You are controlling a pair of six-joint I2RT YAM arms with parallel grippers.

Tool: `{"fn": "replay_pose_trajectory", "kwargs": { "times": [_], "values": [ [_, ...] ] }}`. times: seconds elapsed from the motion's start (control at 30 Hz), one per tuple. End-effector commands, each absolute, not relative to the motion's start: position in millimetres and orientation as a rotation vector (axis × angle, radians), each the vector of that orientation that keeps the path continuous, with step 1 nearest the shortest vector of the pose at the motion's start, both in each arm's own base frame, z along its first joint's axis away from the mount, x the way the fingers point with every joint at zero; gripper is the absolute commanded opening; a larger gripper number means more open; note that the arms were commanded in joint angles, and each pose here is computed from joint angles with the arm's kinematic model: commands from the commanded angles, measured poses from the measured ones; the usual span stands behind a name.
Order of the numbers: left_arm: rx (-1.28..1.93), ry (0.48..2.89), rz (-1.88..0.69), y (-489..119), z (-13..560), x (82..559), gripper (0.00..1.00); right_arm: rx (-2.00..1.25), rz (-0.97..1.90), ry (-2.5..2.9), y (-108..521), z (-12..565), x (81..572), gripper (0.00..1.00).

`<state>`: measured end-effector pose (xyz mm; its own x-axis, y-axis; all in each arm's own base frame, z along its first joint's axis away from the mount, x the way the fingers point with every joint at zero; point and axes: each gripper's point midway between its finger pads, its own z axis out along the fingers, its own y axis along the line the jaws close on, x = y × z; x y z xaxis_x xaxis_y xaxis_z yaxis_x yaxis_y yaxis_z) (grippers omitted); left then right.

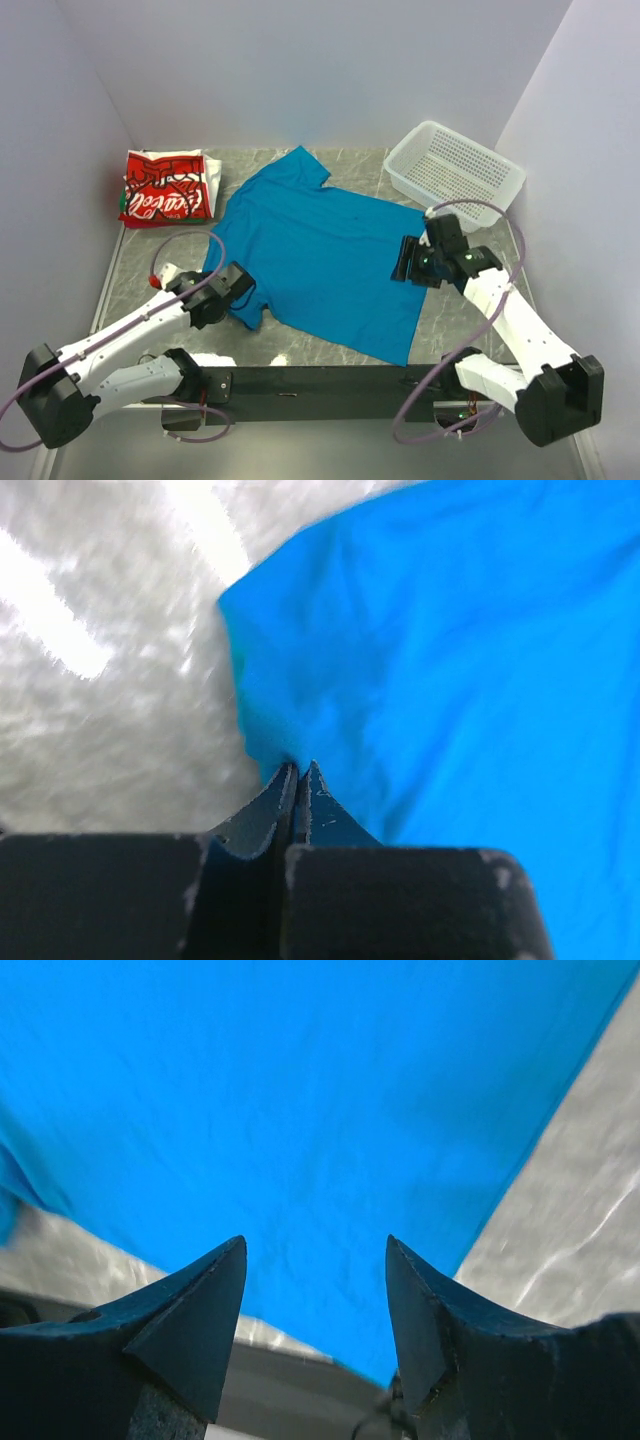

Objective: Fold and stack the t-shirts
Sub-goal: Fold the tshirt

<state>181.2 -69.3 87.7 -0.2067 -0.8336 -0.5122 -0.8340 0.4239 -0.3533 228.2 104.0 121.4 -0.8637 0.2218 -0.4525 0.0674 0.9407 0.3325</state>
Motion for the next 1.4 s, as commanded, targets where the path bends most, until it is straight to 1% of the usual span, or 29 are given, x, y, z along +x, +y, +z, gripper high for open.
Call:
{"fn": "replay_pose_trajectory", "kwargs": {
  "times": [0.0, 0.07, 0.1, 0.13, 0.3, 0.43, 0.77, 0.97, 1.2, 1.37],
  "values": [
    [-1.288, 1.955, -0.021, -58, 114, 207, 0.00, 0.212, 0.340, 2.650, 106, 111, 201, 0.65],
    [-1.293, 1.933, -0.054, -54, 119, 215, 0.00, 0.201, 0.335, 2.677, 118, 106, 189, 0.65],
    [-1.247, 1.957, -0.042, -52, 119, 215, 0.00, 0.205, 0.329, 2.696, 120, 103, 182, 0.65],
    [-1.249, 1.952, -0.055, -49, 119, 218, 0.00, 0.248, 0.337, 2.709, 124, 101, 177, 0.65],
    [-1.173, 1.977, -0.055, -45, 121, 227, 0.00, 0.262, 0.251, 2.806, 128, 80, 138, 0.65],
    [-1.124, 1.990, -0.076, -41, 125, 238, 0.00, 0.337, 0.203, 2.865, 132, 63, 111, 0.65],
    [-1.038, 2.037, -0.103, -35, 131, 257, 0.01, 0.439, 0.123, 2.978, 136, 41, 62, 0.65],
    [-1.030, 2.068, -0.119, -36, 126, 251, 0.01, 0.474, 0.078, 3.016, 133, 30, 47, 0.65],
    [-1.027, 2.081, -0.125, -34, 123, 240, 0.00, 0.518, 0.005, 2.990, 123, 18, 48, 0.65],
    [-1.017, 2.091, -0.119, -32, 123, 236, 0.01, 0.572, 0.021, 2.965, 118, 6, 47, 0.65]
  ]
}}
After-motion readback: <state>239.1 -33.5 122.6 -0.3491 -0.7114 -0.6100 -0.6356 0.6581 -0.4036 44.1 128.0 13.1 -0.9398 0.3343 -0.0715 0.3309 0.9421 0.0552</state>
